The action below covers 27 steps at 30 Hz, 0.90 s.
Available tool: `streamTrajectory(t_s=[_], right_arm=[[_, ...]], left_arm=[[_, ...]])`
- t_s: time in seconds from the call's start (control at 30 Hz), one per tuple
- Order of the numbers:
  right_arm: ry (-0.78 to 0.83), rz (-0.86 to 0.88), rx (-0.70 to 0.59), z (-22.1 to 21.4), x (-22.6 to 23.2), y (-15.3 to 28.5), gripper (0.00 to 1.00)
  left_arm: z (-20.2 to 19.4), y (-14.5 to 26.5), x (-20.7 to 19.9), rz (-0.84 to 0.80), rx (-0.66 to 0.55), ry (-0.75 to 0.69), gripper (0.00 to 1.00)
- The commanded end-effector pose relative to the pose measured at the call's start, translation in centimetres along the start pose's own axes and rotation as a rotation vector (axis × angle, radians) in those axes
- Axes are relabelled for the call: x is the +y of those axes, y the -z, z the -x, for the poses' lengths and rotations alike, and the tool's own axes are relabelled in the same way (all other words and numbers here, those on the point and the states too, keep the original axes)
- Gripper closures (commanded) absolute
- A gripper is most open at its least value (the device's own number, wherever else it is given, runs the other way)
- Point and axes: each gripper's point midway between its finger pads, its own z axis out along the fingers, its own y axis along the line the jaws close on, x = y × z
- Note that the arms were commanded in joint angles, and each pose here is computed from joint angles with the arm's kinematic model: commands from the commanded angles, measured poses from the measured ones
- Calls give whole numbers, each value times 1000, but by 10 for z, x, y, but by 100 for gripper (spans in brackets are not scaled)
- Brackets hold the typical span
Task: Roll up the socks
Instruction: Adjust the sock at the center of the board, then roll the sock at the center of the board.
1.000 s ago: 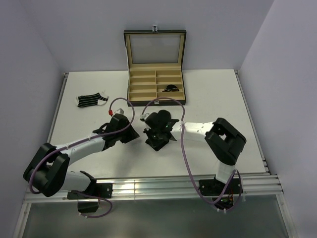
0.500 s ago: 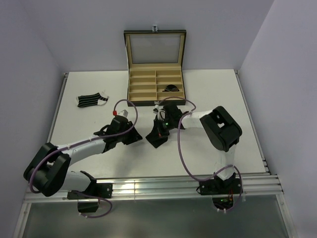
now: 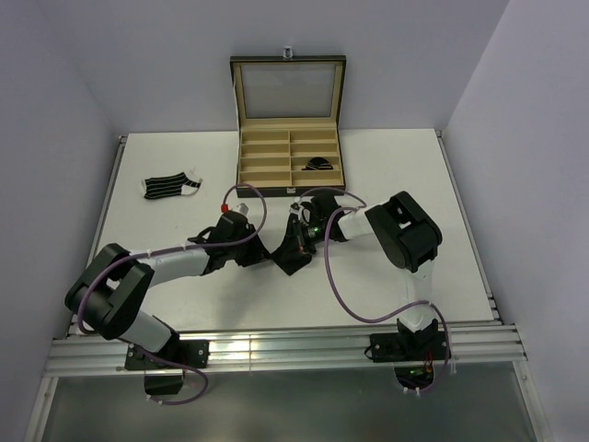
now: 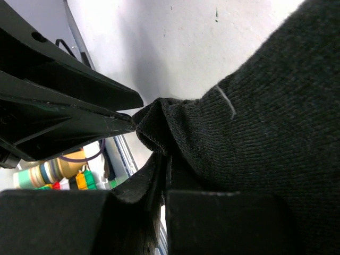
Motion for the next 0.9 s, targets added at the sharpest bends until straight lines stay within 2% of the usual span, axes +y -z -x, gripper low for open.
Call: streamTrajectory(t_s=[0.0, 0.5, 0.6, 0.67, 0.87], right_arm=[[-20, -23, -7, -4, -15, -2, 100], [-33, -49, -10, -4, -20, -2, 100], [-29, -80, -21, -2, -21, 0, 100], [-14, -95, -30, -1, -20, 3, 96], [22, -149, -68, 7, -10, 13, 67]], left_arm=[[15, -4, -25, -73, -35, -25, 70], [7, -27, -9, 47, 22, -23, 70], [2, -30, 7, 142, 46, -28, 70], [1, -30, 12, 199, 52, -41, 71], [-1, -32, 21, 299, 51, -73, 73]])
